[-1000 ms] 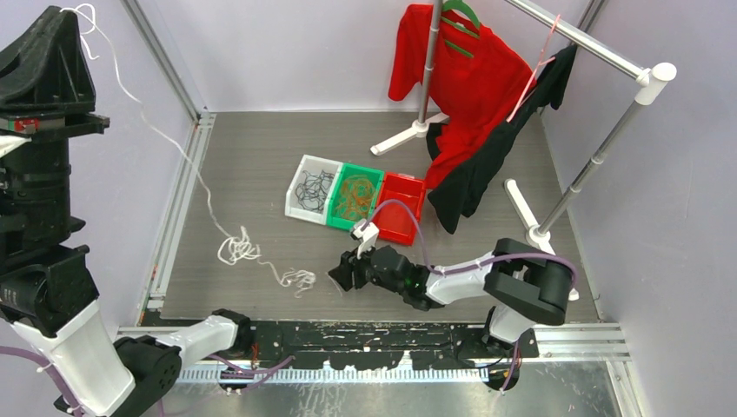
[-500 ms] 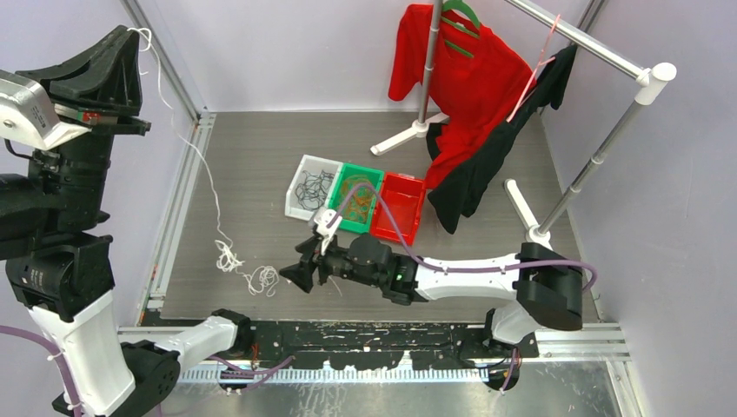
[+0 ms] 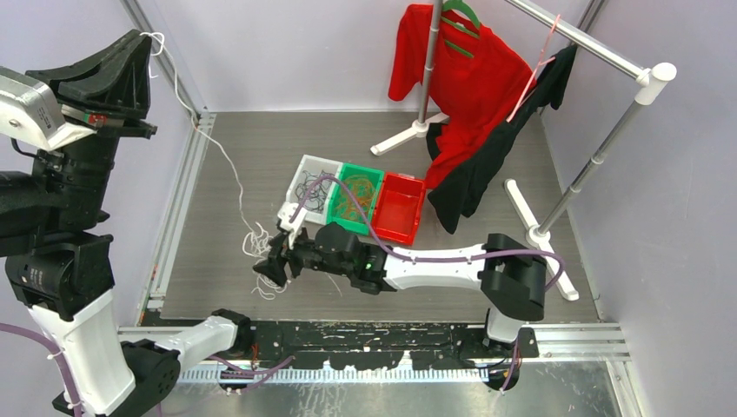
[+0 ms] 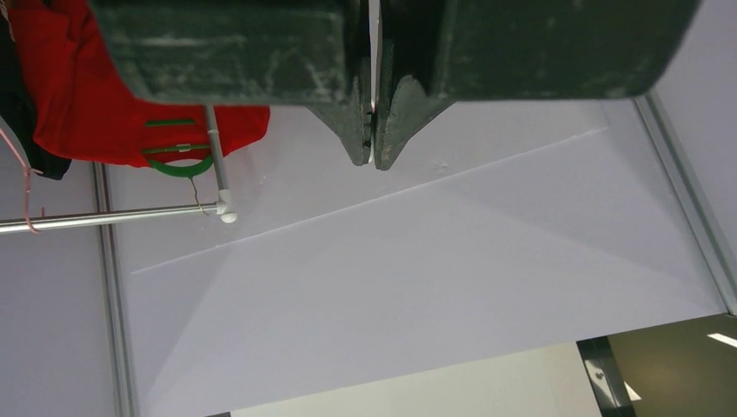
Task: Untangle the cables
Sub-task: Untie the cable.
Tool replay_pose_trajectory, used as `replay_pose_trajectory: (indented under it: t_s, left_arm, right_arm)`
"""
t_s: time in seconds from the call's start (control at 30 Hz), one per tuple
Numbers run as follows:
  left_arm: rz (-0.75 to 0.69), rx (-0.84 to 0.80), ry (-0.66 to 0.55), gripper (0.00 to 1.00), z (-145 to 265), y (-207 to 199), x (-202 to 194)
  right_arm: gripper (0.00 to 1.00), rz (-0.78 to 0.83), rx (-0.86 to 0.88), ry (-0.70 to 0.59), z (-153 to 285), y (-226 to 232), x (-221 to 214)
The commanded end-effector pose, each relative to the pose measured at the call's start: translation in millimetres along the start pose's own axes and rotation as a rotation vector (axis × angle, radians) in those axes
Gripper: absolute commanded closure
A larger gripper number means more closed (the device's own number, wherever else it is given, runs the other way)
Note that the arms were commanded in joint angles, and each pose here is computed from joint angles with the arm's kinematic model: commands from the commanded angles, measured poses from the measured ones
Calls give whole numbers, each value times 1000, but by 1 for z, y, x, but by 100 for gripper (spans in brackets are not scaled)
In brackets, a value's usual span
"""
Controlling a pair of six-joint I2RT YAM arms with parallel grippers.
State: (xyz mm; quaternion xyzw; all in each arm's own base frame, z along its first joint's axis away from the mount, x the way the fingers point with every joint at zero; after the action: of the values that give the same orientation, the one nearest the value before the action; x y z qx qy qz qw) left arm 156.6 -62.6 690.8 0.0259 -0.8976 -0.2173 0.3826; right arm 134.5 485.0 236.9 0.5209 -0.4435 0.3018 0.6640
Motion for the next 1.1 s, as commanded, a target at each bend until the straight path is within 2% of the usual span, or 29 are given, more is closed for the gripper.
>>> replay_pose_trajectory:
  t_s: [0.0, 0.2, 0.3, 0.47, 0.57, 0.63, 0.83, 0.87, 0.9, 0.93, 0.97, 1.07]
  left_arm:
    - [17, -15, -25, 100, -2, -1, 6]
    - [17, -12, -29, 100, -2, 0, 8]
    - [13, -8, -35, 100, -1, 1, 11]
    - [9, -7, -33, 100, -2, 1, 10]
    - [8, -7, -33, 100, -2, 1, 10]
    - [4, -8, -31, 100, -3, 1, 9]
    - [-6, -7, -28, 100, -4, 0, 5]
    - [-1, -9, -30, 100, -4, 0, 6]
    - [6, -15, -28, 100, -5, -2, 4]
    - [12, -21, -26, 100, -5, -3, 3]
    - [18, -26, -25, 100, -6, -5, 2]
    - [29, -39, -14, 100, -8, -8, -3]
  right_arm:
    - [30, 17, 15, -52, -18, 10, 22]
    - [40, 20, -65, -31, -38, -4, 14]
    - [54, 21, -134, -41, -37, -17, 10]
    - [87, 26, -199, -94, -22, -30, 13]
    - [96, 24, -230, -119, -4, -36, 13]
    - [99, 21, -249, -119, 11, -41, 9]
    - [99, -34, -308, -124, 61, -60, -14]
    - [96, -30, -305, -128, 66, -61, -15]
    - [86, -23, -292, -130, 68, -59, -15]
    - [72, -21, -271, -137, 68, -56, -12]
    - [64, -18, -250, -152, 67, -51, -7]
    - [47, 62, -174, -183, 55, -28, 8]
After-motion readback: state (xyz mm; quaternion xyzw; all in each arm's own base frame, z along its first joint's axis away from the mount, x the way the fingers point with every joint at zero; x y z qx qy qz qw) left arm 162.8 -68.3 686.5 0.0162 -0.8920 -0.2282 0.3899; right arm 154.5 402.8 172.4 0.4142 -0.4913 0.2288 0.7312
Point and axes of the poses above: each gripper's point midway between its finger pads, its own z axis back along the fingers, its own y axis along the line the jaws close on, x = y × z, the point moved 3 cm from there along z, back along the fingers, and after that the axes turned 13 degrees about -z, right-handed, at the moved point
